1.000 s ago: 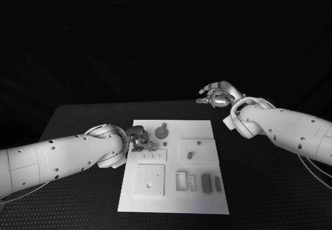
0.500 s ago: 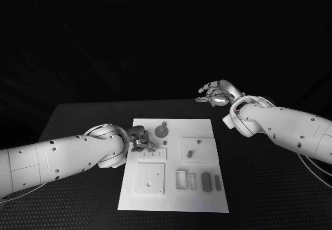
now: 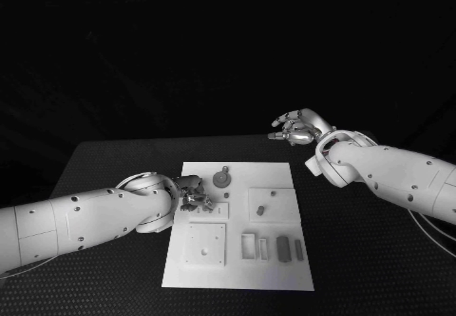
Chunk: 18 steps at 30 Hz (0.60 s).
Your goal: Assemble the parts on the task board
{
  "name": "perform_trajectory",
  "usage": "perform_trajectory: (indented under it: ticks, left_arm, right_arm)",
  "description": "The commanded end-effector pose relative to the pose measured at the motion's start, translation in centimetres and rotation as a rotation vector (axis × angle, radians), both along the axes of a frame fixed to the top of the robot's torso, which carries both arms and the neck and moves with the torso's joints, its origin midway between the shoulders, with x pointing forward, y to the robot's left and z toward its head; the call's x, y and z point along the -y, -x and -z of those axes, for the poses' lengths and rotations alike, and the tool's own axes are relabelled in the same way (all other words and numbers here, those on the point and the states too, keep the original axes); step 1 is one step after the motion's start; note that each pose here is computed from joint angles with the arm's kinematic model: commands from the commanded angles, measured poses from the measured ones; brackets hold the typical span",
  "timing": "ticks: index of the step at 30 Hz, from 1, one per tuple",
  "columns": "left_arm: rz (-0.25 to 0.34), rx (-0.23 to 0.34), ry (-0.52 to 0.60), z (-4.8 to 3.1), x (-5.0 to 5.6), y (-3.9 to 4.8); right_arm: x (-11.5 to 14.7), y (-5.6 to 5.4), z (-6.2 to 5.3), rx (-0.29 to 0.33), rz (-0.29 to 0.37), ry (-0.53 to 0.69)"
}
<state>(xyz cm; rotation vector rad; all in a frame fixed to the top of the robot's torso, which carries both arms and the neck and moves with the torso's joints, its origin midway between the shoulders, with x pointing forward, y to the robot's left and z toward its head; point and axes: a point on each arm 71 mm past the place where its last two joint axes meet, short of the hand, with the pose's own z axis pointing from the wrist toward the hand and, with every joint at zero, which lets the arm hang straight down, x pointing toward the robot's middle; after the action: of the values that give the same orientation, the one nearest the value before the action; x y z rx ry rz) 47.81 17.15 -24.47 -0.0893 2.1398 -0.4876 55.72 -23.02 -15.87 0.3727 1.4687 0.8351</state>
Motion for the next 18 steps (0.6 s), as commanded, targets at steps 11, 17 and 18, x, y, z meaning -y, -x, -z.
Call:
perform_trajectory:
  ticks: [11, 17, 18]
  left_arm:
    - [0.026, 0.019, -0.043, 0.08, 0.15, 0.1]
    - [0.028, 0.022, -0.051, 0.11, 0.13, 0.09]
    - [0.028, 0.024, -0.051, 0.13, 0.14, 0.08]
  right_arm:
    - [-0.24, 0.06, 0.01, -0.005, -0.018, 0.001]
    - [-0.23, 0.08, 0.0, -0.005, -0.018, 0.001]
    - [-0.25, 0.08, 0.0, -0.005, -0.019, 0.001]
